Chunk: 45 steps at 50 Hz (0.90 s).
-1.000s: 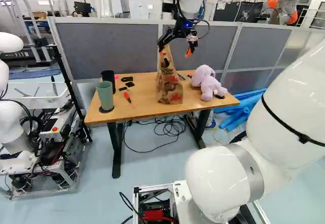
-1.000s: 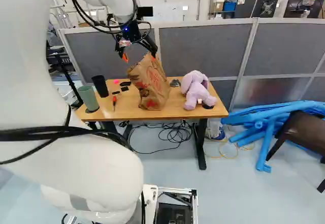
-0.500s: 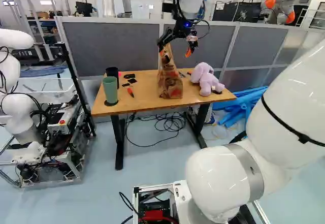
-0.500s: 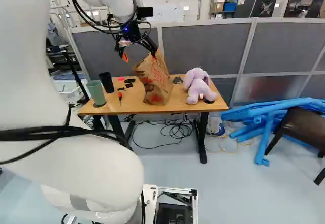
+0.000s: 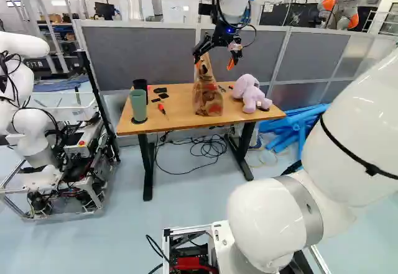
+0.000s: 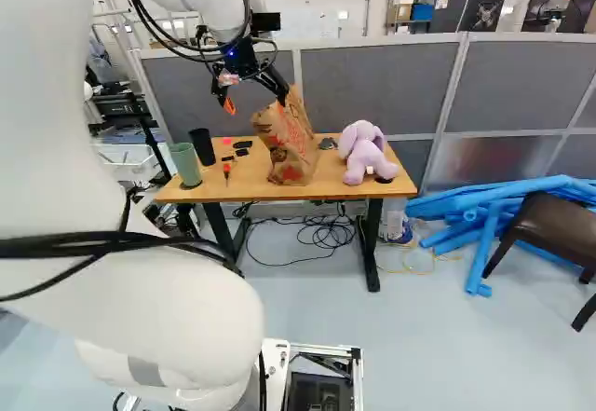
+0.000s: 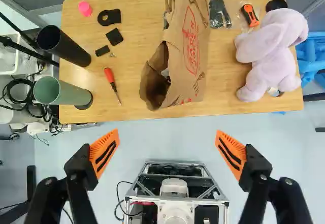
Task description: Pick up the bag on the ground and place it on the table
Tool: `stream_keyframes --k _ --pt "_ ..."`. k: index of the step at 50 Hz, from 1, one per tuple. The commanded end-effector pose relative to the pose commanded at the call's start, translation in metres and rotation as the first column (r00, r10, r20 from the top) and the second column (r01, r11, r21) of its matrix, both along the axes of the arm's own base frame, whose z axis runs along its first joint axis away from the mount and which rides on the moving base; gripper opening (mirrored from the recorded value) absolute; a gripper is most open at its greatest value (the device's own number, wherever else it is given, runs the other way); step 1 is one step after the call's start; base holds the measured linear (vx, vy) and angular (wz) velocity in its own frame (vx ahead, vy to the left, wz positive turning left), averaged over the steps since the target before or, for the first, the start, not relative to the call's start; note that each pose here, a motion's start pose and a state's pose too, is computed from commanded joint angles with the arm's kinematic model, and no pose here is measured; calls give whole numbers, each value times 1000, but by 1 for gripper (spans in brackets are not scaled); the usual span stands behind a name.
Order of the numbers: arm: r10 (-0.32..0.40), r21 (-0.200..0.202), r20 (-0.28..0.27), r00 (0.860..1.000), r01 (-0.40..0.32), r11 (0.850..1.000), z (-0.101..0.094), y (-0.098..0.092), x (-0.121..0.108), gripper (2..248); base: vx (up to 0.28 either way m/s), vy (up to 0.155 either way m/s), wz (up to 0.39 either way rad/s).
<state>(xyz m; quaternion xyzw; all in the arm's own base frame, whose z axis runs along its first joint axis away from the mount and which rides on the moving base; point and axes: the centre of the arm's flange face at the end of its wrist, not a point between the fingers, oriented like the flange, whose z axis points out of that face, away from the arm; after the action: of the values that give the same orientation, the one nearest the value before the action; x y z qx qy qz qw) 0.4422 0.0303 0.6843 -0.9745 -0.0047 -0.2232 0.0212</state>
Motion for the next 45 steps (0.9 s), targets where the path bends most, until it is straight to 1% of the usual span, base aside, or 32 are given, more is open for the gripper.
stream_keyframes --k 30,45 --pt "0 0 1 1000 0 1000 0 0 0 247 -5 0 1" --pt "-1 0 10 1000 1 1000 -5 0 0 247 0 0 0"
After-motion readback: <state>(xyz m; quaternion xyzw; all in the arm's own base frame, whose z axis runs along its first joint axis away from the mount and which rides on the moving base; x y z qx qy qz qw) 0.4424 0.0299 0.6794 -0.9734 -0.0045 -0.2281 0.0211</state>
